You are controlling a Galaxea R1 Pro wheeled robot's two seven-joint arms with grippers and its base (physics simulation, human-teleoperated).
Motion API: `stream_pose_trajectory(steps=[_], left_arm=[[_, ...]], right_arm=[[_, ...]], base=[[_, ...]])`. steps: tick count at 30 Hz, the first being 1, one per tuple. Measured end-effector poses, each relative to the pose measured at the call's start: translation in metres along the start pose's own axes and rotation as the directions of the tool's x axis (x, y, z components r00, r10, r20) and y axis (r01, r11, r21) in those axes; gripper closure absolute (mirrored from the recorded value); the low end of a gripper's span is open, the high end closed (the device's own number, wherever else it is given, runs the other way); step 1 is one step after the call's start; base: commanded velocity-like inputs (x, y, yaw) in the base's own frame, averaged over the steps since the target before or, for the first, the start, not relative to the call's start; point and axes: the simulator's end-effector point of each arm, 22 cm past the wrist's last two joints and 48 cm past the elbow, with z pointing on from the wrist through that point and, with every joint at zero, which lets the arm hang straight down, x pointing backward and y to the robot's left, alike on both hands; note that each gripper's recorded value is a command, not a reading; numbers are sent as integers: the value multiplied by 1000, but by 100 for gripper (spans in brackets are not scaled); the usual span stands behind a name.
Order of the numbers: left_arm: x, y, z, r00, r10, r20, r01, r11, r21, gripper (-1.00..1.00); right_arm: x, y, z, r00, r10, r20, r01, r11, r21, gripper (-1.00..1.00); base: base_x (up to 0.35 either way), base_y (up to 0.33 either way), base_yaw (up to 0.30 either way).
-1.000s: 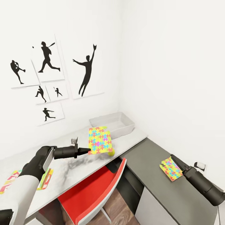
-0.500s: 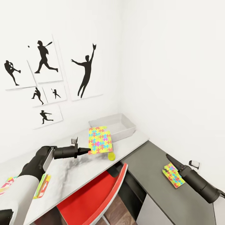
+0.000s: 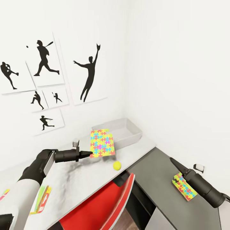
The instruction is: Put all the toys in the child's room - the three board games (two on the bed and one on the table), the two jigsaw puzzles on the table, and the tennis ball on the table - inside the toy box on the table in the child's room.
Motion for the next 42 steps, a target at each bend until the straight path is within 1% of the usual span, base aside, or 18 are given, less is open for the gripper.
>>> stream_pose_trajectory(steps=[19, 42], left_arm=[[0, 0, 0, 1000, 2, 0, -2, 1000, -1, 100], [0, 0, 0, 1000, 2, 0, -2, 1000, 0, 100]], right_arm=[[0, 0, 0, 1000, 1, 0, -1, 1000, 0, -100], [1, 0, 1, 1000, 0, 1, 0, 1000, -1, -100]], base=[[113, 27, 0], [41, 0, 12]])
